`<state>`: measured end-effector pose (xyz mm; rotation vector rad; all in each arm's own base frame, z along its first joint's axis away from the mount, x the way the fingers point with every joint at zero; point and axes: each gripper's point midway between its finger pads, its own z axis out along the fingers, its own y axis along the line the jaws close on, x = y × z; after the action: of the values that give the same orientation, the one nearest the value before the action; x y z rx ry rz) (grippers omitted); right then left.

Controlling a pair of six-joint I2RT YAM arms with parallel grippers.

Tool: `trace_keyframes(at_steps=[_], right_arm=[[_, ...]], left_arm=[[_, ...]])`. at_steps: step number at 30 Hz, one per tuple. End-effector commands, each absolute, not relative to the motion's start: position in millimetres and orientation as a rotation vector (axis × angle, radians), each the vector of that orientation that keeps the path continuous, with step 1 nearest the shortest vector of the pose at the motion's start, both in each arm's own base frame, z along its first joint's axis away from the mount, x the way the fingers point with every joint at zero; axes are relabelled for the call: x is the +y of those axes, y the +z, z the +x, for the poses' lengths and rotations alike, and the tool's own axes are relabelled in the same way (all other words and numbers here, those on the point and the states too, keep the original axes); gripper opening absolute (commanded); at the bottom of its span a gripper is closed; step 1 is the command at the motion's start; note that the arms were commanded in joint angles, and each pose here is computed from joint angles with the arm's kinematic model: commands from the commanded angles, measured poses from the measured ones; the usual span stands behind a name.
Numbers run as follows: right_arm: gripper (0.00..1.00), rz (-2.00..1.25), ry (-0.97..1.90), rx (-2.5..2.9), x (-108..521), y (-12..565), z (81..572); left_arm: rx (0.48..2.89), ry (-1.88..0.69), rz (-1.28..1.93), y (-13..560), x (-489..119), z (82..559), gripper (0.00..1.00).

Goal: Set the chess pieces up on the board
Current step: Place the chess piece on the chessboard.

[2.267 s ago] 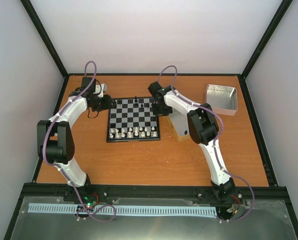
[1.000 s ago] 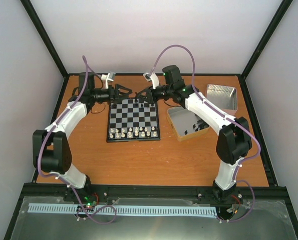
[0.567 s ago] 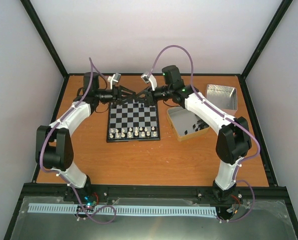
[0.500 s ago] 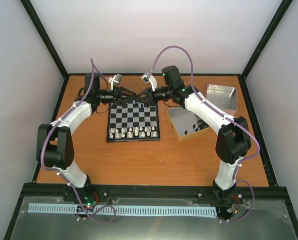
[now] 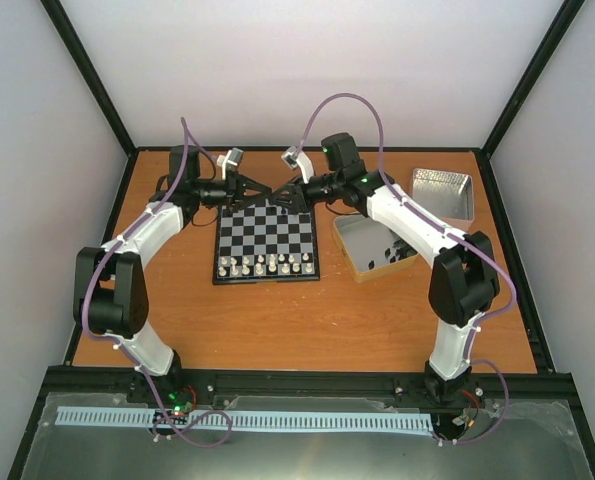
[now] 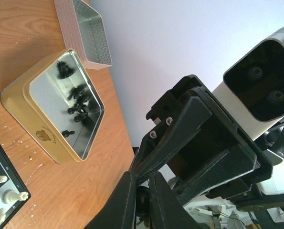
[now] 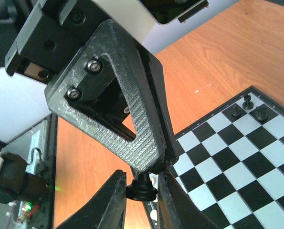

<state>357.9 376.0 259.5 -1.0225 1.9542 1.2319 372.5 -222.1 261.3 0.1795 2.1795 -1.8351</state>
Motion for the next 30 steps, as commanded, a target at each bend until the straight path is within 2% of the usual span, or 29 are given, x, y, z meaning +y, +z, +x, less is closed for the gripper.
trace_keyframes(at_steps=[1,4,7,12,20,23,30], right_arm=[[0.33,-0.976,1.245,1.974,382.4,262.1,366.0],[0.55,-0.938,1.252,2.002,378.4,259.0,365.8],[0.61,-0.840,1.245,2.005,362.4,258.3,371.2],[0.61,-0.659,1.158,2.059,326.2,241.3,385.8],[0.61,-0.495,1.020,2.143,297.8,215.3,397.2],[0.61,-0.478,1.017,2.152,296.4,212.0,397.1],[0.61,-0.482,0.980,2.156,293.3,213.6,400.3]], left_arm=[[2.147,-1.803,0.244,273.1,-223.9,375.6,0.01],[2.173,-1.601,0.213,260.6,-215.1,391.4,0.01],[2.227,-1.249,0.168,236.4,-192.3,409.6,0.01],[2.230,-0.695,0.158,193.8,-155.9,428.8,0.01],[2.307,-0.135,0.048,130.6,-120.4,455.5,0.01],[2.318,-0.065,0.013,114.6,-111.9,461.2,0.01],[2.368,-0.117,-0.007,81.5,-118.3,475.8,0.01]])
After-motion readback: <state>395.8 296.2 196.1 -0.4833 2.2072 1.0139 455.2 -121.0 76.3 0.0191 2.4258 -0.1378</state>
